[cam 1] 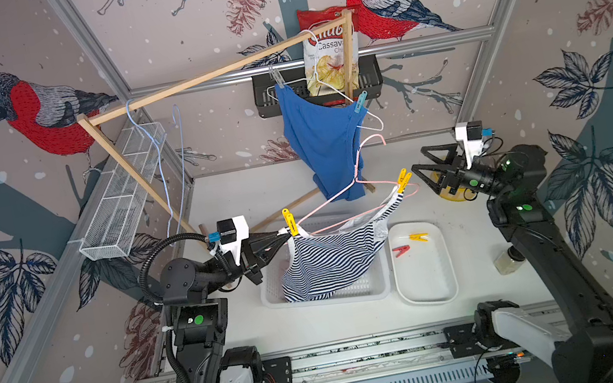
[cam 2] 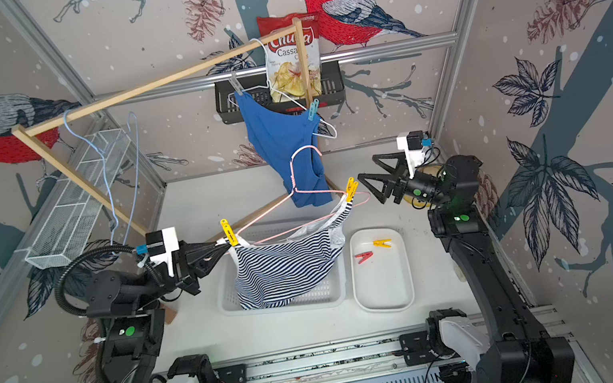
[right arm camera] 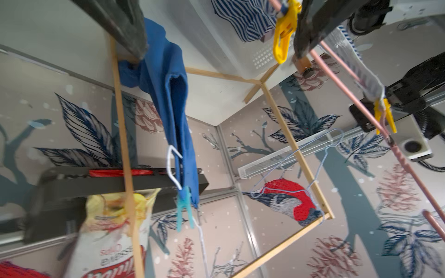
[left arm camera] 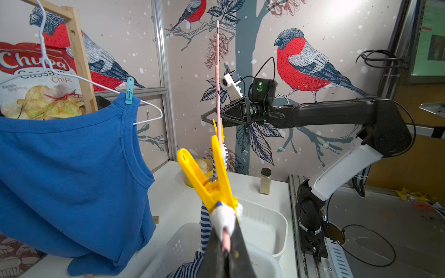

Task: Remove the clothespins securing tank tops to the hanger
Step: Pick up the hanger from the clothesline, then remove the clothespin from the hanger.

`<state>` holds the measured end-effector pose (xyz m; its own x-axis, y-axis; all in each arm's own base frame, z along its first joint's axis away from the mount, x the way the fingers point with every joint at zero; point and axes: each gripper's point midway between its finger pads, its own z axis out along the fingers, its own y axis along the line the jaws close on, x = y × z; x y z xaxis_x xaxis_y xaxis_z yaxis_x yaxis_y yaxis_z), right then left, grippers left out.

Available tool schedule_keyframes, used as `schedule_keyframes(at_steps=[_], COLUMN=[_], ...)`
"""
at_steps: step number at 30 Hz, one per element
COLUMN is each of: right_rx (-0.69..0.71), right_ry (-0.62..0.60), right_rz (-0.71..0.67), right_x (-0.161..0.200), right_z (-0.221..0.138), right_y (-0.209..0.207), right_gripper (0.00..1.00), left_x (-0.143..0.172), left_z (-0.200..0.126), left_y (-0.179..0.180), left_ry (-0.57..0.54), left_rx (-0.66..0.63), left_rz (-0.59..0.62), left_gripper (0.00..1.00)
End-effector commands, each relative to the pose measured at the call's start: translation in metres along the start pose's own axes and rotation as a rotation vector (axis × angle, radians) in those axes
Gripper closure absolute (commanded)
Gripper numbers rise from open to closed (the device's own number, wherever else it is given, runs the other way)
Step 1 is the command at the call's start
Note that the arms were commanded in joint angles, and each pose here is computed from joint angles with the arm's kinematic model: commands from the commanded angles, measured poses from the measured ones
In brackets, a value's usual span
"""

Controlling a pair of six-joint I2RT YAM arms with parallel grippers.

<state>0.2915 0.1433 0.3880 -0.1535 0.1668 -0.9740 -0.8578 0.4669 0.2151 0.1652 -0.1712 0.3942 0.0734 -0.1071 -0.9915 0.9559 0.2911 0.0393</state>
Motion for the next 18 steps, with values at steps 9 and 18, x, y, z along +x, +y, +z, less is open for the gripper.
schedule_keyframes(at_steps=[9, 18], right_rx=[-0.377, -0.476], right_ry=[0.101, 0.081], right_rz=[-0.211, -0.208], right_x=[0.008, 0.015], right_z=[-0.014, -0.028], right_y=[0.067, 0.064], right_gripper=[0.14, 0.26], left_x=[-0.007, -0.009], left_z=[0.011, 0.012], left_y=[-0.007, -0.014], left_ry=[0.054, 0.060], left_rx=[0.134, 0.175], left_rz=[0.041, 0.046], left_gripper=[1.00, 1.00])
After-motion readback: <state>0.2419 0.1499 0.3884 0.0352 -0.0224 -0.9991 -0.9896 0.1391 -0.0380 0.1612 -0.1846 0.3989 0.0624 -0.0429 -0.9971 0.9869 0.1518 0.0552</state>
